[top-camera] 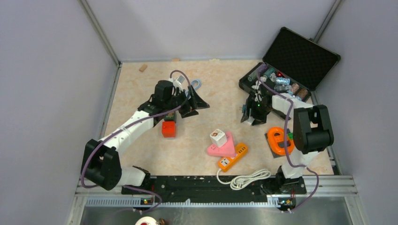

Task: Insert the plug
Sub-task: Pick up the plug from the center of the board.

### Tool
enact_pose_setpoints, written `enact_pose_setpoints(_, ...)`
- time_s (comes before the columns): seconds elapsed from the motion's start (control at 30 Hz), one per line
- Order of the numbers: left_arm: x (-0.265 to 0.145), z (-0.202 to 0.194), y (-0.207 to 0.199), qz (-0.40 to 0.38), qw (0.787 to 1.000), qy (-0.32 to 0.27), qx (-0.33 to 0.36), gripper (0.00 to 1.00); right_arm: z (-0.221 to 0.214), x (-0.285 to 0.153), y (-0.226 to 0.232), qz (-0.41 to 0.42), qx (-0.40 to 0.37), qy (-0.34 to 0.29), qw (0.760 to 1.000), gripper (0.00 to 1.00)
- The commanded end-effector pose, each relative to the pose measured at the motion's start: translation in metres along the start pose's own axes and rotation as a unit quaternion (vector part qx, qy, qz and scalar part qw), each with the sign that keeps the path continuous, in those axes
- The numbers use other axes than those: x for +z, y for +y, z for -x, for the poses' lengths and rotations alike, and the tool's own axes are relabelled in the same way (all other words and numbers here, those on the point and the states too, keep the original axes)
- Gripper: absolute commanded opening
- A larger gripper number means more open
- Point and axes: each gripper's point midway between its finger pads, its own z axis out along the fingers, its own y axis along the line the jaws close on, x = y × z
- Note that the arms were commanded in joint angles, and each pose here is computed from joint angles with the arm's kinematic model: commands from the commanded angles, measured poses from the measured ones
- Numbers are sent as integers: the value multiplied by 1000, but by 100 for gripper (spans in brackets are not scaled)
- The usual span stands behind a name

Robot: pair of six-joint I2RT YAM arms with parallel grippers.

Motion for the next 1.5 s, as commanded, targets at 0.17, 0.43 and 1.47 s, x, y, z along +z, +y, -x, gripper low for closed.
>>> enact_pose_setpoints(0.17, 11, -1, -14, 10, 999, 15, 34, 93, -8, -7, 106, 155, -47, 15, 987, 63)
enact_pose_setpoints(0.43, 11, -8, -8, 39, 997, 32, 53, 97, 22, -22, 80, 43, -134, -1, 990, 62)
enact_pose_setpoints(1.47, -13, 23, -17, 120, 984, -29, 128, 99, 48, -9, 77, -21, -121, 5, 992, 0)
